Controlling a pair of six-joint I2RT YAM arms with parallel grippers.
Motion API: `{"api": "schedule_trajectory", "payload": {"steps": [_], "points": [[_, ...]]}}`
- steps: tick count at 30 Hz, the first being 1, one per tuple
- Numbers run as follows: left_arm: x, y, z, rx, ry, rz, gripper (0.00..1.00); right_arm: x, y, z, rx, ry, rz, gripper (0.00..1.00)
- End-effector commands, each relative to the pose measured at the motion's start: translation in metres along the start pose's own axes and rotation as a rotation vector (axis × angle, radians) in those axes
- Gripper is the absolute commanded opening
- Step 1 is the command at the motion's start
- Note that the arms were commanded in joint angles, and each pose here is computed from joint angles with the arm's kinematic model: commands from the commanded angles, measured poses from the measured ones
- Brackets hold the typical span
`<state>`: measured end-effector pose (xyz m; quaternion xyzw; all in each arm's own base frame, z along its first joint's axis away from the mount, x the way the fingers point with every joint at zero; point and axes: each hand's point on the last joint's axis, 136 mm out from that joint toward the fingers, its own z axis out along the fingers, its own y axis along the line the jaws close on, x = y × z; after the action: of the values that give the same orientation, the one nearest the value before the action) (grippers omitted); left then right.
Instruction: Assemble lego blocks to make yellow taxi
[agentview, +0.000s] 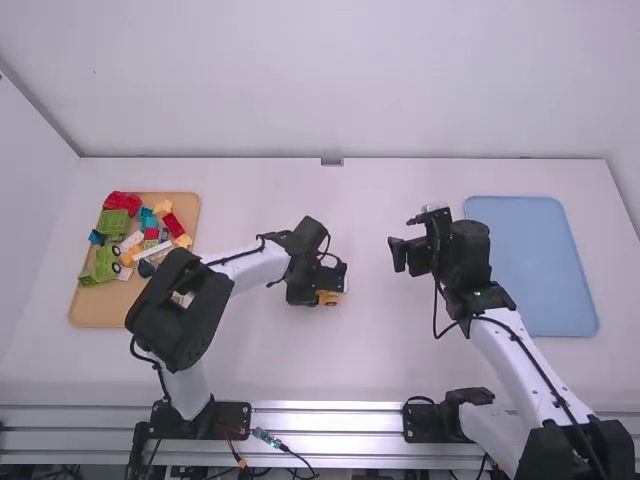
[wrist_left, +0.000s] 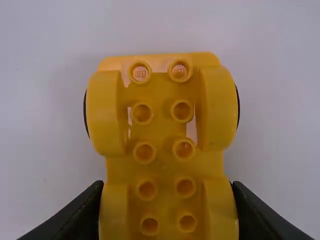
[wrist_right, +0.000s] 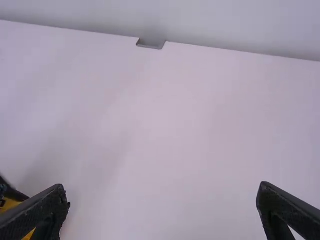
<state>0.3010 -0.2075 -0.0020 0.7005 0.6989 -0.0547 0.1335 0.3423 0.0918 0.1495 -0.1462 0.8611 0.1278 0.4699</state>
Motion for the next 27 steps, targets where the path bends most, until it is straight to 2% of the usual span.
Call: {"api": "schedule_trajectory", "payload": {"steps": [1, 7, 11, 15, 16, 17, 22, 25, 27], "points": [[-0.001, 0.001, 0.001, 0.003, -0.015, 0.007, 0.99, -0.002, 0.002, -0.003, -0.005, -0.012, -0.002, 0.99], [0.003, 0.015, -0.004, -0.054, 0.04, -0.011, 0.99, -0.003, 0.002, -0.003, -0.006, -0.015, -0.004, 0.99], [0.003, 0.024, -0.027, -0.053, 0.071, -0.033, 0.99, -0.006, 0.001, -0.003, -0.004, -0.029, -0.006, 0.99], [0.002, 0.036, -0.092, -0.044, 0.06, -0.074, 0.99, -0.011, 0.002, -0.003, -0.005, -0.047, -0.012, 0.99], [0.002, 0.036, -0.092, -0.044, 0.06, -0.074, 0.99, -0.011, 0.002, -0.003, -0.005, -0.047, -0.012, 0.99], [0.006, 0.044, -0.115, -0.068, 0.036, -0.106, 0.99, -0.012, 0.002, -0.004, -0.004, -0.054, -0.012, 0.99], [0.045, 0.096, -0.169, -0.259, -0.075, -0.452, 0.99, -0.016, 0.002, -0.004, -0.004, -0.069, -0.017, 0.99], [0.109, 0.127, -0.193, -0.384, -0.119, -0.881, 0.99, -0.019, 0.002, -0.004, -0.005, -0.079, -0.016, 0.99], [0.136, 0.131, -0.2, -0.425, -0.109, -1.032, 0.99, -0.019, 0.002, -0.004, -0.006, -0.082, -0.016, 0.99]]}}
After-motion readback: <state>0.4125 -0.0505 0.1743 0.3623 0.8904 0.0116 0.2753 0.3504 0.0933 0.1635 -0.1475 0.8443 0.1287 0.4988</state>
